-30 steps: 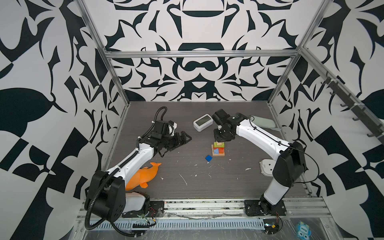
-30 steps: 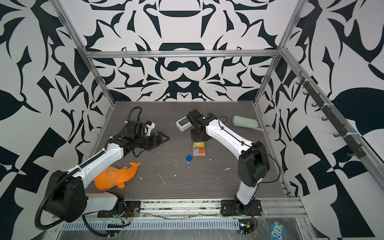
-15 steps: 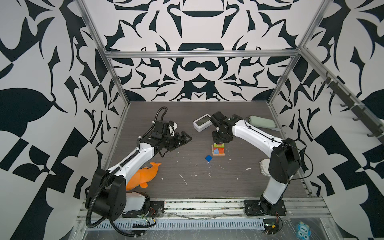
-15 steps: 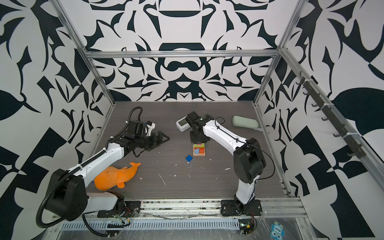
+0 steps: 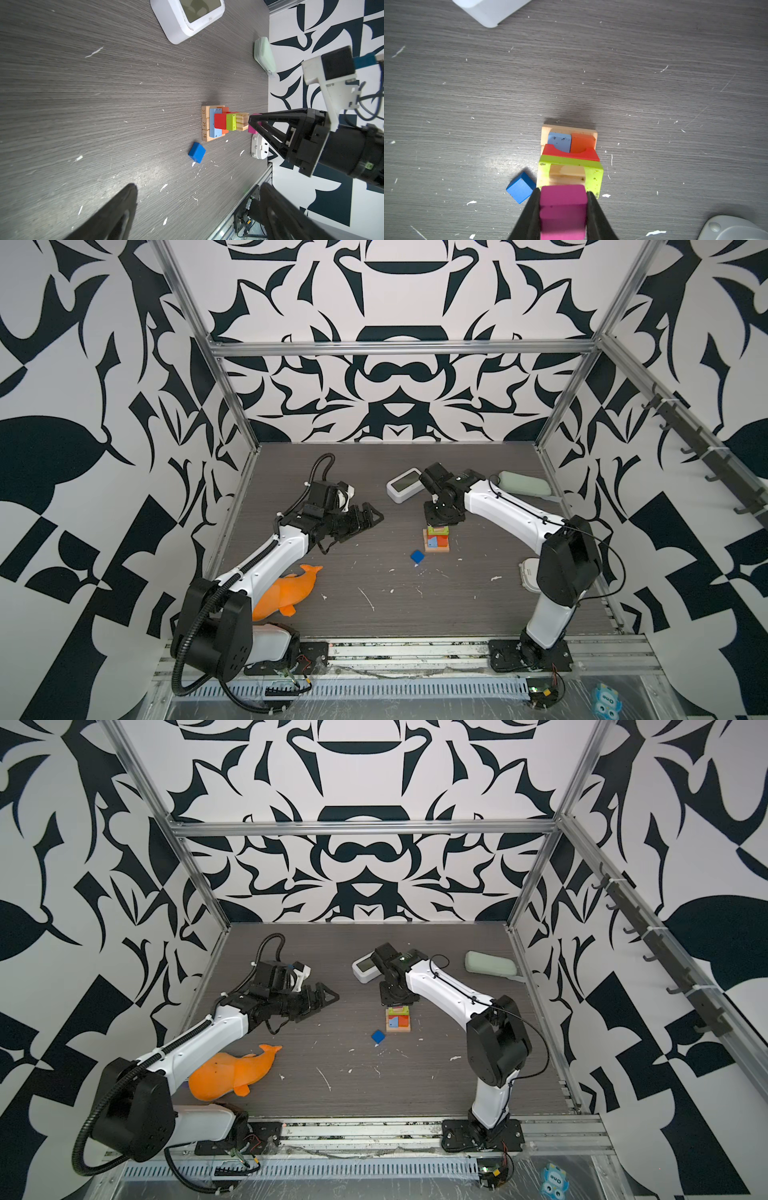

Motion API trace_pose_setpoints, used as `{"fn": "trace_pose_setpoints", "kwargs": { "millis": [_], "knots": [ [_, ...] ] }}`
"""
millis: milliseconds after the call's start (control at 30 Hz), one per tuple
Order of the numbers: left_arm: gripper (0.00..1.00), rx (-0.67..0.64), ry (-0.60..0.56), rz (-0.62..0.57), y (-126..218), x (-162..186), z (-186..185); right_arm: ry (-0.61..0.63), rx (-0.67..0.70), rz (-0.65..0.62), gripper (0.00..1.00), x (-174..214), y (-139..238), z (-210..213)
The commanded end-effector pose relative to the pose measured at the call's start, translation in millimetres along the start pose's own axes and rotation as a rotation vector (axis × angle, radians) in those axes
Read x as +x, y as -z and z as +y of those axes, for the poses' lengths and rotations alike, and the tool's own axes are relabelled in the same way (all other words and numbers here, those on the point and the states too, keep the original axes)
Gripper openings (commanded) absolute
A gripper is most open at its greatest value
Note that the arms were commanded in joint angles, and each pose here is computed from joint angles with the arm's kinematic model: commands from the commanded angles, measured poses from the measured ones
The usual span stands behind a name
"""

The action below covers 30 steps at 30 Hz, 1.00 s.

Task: Build the wood block tower
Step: 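Lower the magenta cube with the right gripper toward the wood cube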

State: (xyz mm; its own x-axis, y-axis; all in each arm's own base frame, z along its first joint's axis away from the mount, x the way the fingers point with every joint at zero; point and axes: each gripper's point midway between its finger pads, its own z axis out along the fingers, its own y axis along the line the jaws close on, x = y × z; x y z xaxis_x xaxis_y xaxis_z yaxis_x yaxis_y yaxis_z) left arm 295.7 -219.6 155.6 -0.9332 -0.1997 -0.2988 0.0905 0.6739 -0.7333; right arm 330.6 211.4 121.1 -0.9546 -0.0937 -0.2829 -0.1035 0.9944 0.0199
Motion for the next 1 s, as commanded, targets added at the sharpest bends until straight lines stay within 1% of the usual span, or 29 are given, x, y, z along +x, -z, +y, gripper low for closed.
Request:
{"fn": "trace_pose_setpoints", "kwargs": {
  "millis": [0,367,633,967],
  "knots": [
    [0.94,0.016,-0.013,-0.006,2.3,-3.8,-7.9,-0.010,0.024,-0.008,0.27,-0.8,-1.3,-5.5],
    [0.94,0.016,-0.013,-0.005,2.4,-4.1,-8.1,-0.007,0.034,0.006,0.28,0.6,-8.3,-6.3],
    [0.94,0.014,-0.014,-0.008,3.1,-4.7,-8.8,-0.006,0.034,0.009,0.30,0.4,-10.1,-5.7],
    [0.94,0.014,-0.015,-0.007,3.3,-4.7,-9.0,-0.003,0.038,0.001,0.44,-2.1,-7.6,-5.9]
  ]
}}
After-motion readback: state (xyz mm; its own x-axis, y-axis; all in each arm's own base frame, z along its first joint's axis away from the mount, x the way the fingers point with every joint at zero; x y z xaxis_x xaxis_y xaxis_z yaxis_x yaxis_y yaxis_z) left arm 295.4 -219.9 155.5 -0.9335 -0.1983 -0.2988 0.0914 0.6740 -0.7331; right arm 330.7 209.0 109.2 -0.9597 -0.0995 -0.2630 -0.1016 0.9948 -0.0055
